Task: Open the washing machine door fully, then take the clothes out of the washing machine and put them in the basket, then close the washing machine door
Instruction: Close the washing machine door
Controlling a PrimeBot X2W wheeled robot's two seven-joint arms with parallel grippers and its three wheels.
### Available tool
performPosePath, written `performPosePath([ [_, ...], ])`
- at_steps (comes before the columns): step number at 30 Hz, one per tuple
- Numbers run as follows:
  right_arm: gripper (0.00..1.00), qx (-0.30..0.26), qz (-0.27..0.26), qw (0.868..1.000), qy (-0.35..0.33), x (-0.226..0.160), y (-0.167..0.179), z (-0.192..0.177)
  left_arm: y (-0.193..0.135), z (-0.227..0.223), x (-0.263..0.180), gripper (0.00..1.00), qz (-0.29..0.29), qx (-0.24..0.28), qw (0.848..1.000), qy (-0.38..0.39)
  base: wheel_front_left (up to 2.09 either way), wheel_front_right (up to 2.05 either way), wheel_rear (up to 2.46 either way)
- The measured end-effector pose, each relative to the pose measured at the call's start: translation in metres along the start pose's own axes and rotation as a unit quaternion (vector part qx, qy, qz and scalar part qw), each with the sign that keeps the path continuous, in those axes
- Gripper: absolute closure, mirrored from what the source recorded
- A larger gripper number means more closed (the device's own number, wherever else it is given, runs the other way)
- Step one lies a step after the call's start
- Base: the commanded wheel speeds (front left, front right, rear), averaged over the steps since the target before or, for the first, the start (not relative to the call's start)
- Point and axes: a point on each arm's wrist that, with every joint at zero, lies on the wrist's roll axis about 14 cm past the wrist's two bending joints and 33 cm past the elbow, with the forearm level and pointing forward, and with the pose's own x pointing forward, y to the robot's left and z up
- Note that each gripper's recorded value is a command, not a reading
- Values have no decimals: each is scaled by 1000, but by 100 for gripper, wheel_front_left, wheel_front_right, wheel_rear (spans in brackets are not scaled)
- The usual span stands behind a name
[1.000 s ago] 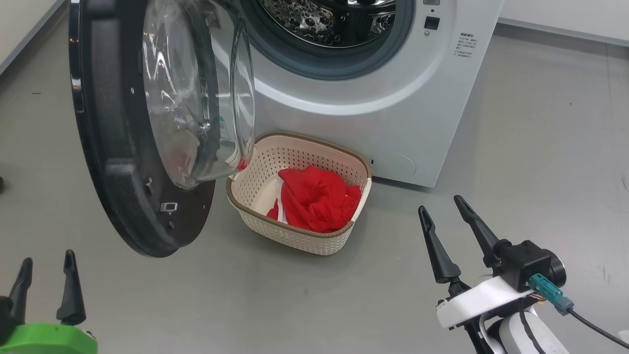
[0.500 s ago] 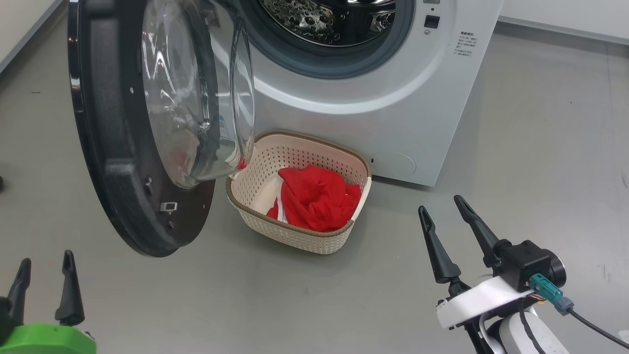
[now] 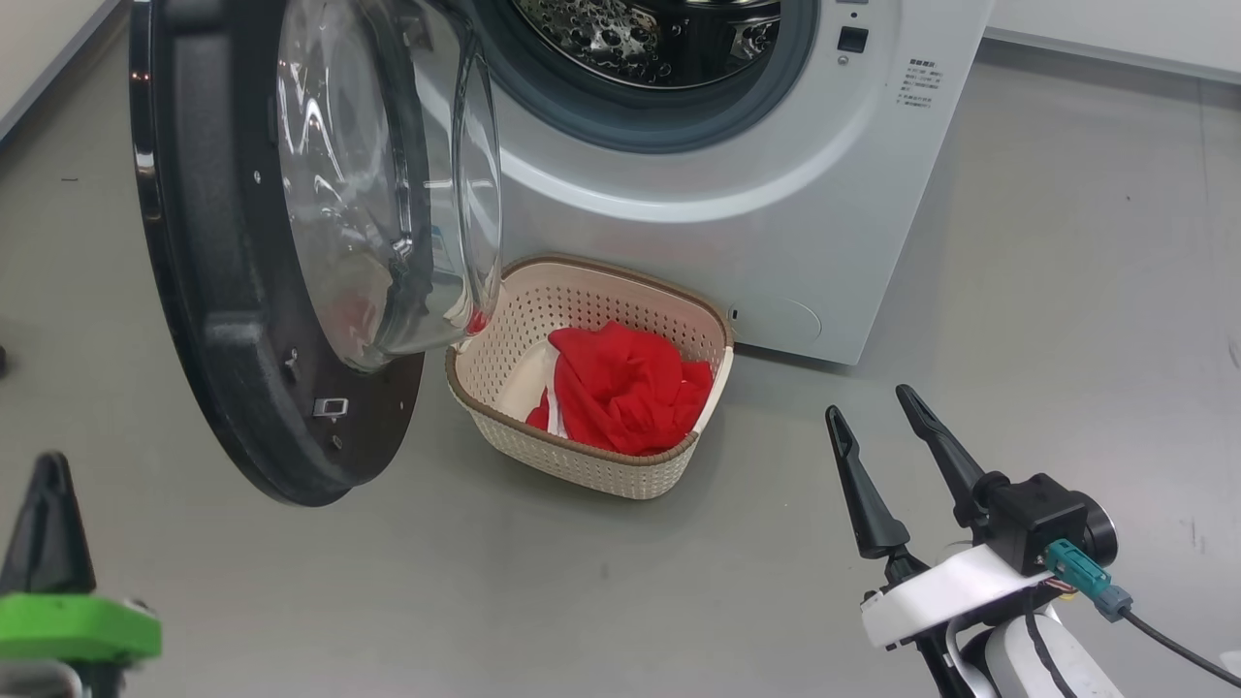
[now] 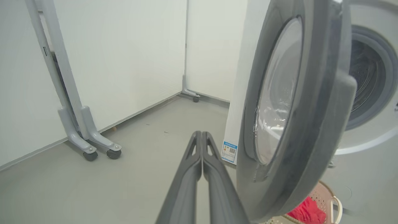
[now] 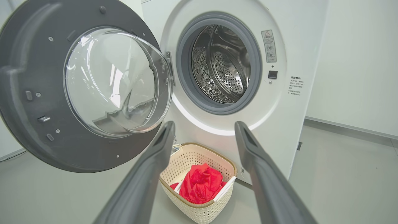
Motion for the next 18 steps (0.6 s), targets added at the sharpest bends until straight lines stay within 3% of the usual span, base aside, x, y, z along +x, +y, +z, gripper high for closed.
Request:
performPosePath([
  [7,0,0,0,1000,-4,0,0,1,-8,30,25,100,3,-133,991,-28,0,0,0],
  [13,0,-1,1,1000,-3,-1,1,1,-6,39,43,100,16,-319,948,-16,0,0,0],
  [18,0,-1,0,1000,-2,-2,0,0,1,23,48,100,41,-408,911,40,0,0,0],
])
